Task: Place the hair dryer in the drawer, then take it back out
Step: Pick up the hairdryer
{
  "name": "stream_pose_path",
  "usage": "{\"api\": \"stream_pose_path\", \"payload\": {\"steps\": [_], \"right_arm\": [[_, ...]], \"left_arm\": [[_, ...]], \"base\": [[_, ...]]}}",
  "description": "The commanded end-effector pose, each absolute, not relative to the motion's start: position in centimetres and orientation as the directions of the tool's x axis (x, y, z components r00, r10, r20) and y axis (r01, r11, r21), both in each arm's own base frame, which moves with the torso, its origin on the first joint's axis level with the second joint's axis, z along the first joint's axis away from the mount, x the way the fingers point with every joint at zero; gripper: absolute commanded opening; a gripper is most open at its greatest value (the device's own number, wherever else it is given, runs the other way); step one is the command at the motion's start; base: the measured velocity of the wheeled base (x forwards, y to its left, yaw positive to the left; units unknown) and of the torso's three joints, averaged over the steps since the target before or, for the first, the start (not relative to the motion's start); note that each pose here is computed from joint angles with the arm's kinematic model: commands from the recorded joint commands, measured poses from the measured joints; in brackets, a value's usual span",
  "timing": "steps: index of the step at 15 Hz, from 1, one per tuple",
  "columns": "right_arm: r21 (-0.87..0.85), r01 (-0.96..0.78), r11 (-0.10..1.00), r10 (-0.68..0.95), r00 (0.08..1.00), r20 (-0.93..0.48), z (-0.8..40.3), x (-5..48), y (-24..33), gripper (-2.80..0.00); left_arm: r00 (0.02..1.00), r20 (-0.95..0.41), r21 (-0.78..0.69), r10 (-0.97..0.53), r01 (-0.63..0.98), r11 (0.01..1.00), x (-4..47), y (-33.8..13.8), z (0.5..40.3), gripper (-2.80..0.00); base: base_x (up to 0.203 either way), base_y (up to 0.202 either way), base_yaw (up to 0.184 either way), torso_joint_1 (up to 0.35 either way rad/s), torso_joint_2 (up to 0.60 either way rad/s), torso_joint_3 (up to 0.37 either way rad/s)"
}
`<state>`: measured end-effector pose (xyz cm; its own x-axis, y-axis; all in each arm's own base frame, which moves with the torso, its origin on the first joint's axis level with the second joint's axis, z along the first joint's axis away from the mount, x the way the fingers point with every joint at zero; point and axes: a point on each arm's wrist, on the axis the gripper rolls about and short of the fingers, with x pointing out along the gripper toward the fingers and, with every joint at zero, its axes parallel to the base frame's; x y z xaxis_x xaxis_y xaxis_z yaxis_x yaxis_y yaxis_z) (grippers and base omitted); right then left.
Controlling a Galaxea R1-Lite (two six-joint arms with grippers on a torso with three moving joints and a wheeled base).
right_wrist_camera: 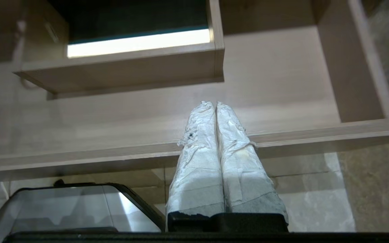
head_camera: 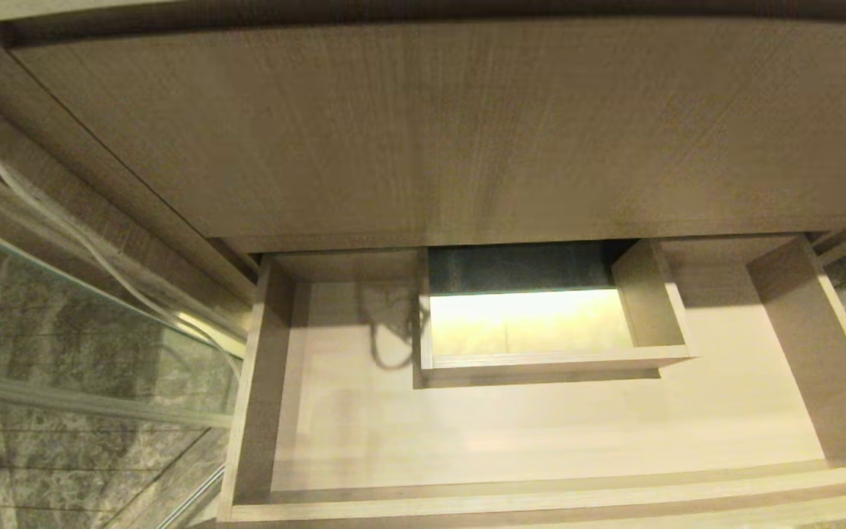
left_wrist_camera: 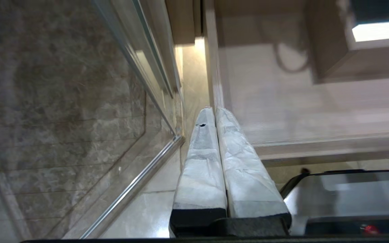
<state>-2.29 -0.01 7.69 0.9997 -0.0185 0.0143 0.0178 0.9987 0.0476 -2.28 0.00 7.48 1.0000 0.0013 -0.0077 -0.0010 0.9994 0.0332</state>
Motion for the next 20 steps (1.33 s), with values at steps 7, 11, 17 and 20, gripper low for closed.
{"api": "stream_pose_path", "payload": {"steps": [7,11,17,20], "right_arm": [[0.048,0.018,0.999,-0.018,1.0,0.013,7.68,-2.28,-0.01,-2.8],[0.049,0.018,0.999,-0.018,1.0,0.014,7.67,-2.29,-0.01,-2.8],[0.049,0.018,0.999,-0.018,1.0,0.016,7.73,-2.3,-0.01,-2.8],[0.051,0.018,0.999,-0.018,1.0,0.013,7.68,-2.28,-0.01,-2.8]], "left_arm": [[1.0,-0.006,0.034,0.002,-0.002,0.999,-2.29,0.0,7.51,-2.8],[1.0,-0.008,0.034,0.003,-0.003,0.999,-2.28,0.01,7.47,-2.8],[1.0,-0.008,0.034,0.002,-0.001,0.999,-2.28,0.0,7.47,-2.8],[1.0,-0.007,0.033,0.002,-0.002,0.999,-2.28,0.0,7.48,-2.8]], "base": [[0.0,0.0,0.0,0.286,-0.49,-0.23],[0.0,0.0,0.0,0.292,-0.52,-0.247],[0.0,0.0,0.0,0.291,-0.56,-0.27],[0.0,0.0,0.0,0.31,-0.6,-0.292]]}}
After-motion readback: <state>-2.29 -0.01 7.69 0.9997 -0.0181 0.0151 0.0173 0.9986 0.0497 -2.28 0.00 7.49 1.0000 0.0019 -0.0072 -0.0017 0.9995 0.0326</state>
